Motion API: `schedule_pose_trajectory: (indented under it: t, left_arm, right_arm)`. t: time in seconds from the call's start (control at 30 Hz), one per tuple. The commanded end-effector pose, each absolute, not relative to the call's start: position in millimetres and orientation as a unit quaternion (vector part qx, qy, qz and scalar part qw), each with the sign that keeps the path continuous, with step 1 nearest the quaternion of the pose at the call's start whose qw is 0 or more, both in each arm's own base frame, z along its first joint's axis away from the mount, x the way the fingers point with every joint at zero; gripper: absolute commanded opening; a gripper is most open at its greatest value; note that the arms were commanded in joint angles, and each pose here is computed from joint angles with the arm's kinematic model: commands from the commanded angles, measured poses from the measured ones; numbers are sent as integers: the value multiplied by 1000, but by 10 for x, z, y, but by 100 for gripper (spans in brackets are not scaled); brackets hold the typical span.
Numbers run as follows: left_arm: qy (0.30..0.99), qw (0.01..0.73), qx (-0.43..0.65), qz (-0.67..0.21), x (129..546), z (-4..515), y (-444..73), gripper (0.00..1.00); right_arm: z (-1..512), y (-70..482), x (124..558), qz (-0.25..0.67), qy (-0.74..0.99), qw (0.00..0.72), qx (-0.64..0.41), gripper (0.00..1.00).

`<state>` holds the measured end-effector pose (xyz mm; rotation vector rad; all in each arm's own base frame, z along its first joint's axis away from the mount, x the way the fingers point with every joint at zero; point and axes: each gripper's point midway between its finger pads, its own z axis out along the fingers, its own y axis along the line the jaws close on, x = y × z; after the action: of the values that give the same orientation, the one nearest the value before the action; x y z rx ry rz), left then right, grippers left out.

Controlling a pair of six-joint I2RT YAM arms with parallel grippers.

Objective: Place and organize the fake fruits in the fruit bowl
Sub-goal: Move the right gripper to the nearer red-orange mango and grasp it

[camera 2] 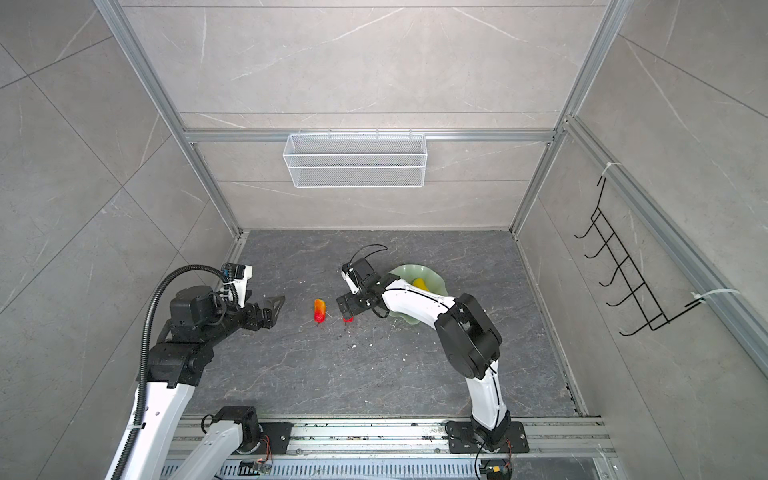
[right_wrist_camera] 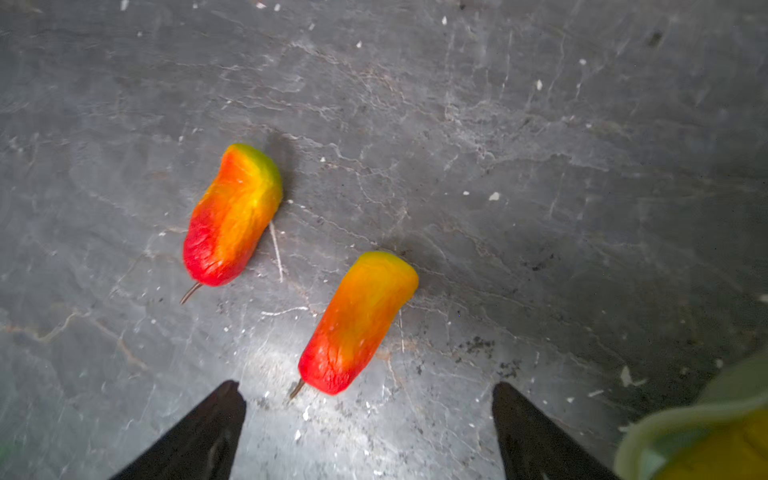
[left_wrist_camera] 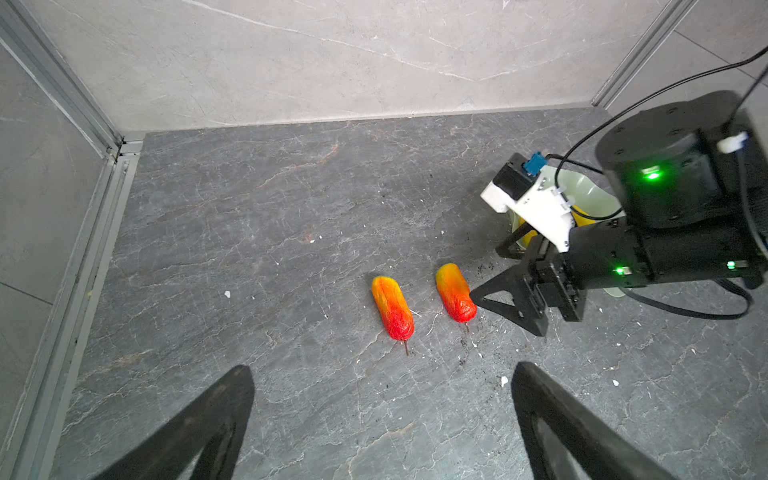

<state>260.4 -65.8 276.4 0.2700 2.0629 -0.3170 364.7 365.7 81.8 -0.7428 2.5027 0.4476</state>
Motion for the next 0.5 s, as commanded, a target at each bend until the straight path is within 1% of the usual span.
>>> schedule_pose_trajectory:
  t: [0.0,0.23,0.33,0.4,0.47]
  left_arm:
    - [841,510,119,-135,2635,2830,-676,100]
    - [843,508,120,-132,2647,2814,-671,100]
    - [844,506,119,-130,2650,2801,-665,100]
    - [846,504,119,-129,2657,2784,-658,100]
    - [846,504,118,-128,2661,2787,-654,100]
  right_arm:
    - [821,3787,3755,171,921,250,-246,91]
    - [530,3919,3831,165,930,226,-236,82]
    - [426,3946,3851,159,935,214,-235,72]
    - [378,3942,3858,154,937,209,-234,67]
    - [341,3929,3856,150,939,204,-233,66]
